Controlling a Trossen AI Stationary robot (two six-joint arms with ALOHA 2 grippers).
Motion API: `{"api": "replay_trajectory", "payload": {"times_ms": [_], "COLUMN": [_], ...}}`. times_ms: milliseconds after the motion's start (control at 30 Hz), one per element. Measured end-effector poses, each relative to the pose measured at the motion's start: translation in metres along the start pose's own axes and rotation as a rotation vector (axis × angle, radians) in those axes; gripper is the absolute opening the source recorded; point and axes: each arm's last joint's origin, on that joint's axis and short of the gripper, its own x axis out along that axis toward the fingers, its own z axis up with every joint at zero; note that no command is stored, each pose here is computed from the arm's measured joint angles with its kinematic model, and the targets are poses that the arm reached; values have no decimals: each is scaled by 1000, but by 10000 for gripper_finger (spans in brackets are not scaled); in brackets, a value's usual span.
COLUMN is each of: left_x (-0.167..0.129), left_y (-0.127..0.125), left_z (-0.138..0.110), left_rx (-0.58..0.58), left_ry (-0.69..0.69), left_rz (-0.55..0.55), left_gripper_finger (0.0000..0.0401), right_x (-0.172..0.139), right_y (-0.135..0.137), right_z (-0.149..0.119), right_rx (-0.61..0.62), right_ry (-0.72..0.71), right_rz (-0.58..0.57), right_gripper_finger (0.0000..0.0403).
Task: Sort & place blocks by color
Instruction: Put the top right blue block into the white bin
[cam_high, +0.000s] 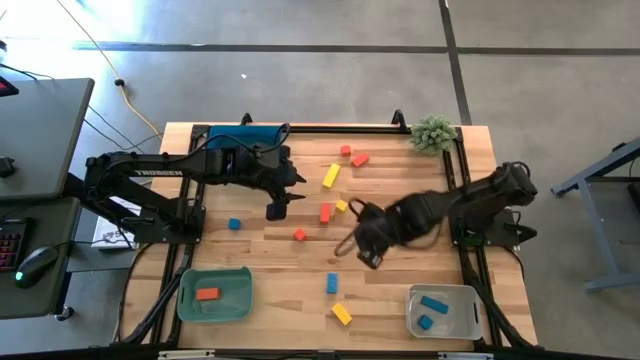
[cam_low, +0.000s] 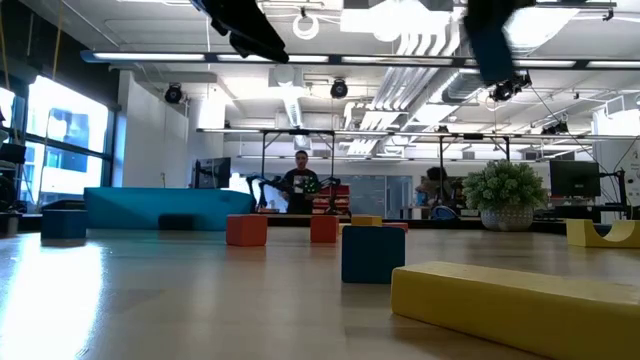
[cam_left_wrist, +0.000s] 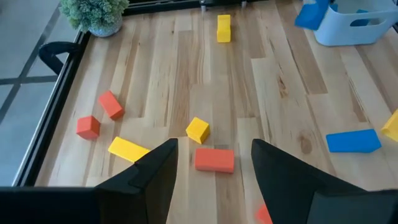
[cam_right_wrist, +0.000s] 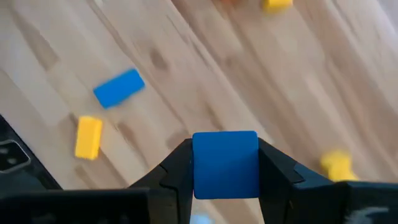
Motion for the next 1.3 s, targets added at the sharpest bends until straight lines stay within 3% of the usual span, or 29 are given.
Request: {"api": "replay_trajectory", "payload": {"times_ms": [200,533,733,1000,1300], "left_x": [1,13,30,64,84], "left_y": [0,-1,-9,-32,-57], "left_z": [0,-2,-6,-17,-26], "left_rx": [-60,-84,-81,-145,-138], "left_ry": [4,28,80,200,282], "left_rz": [-1,-14,-42,-90,-126], "left_gripper_finger": [195,195,195,195,195], "right_x": [-3,11,16,23,33], "right_y": [13,40,52,63,70], "right_z": [-41,-91,-124,-166,-208], "right_rx": [100,131,62,-12,-44], "right_ry": [59,126,189,183,166], "right_rz": [-95,-184,-219,-268,-317], "right_gripper_finger": [107,107,107,107,107]}}
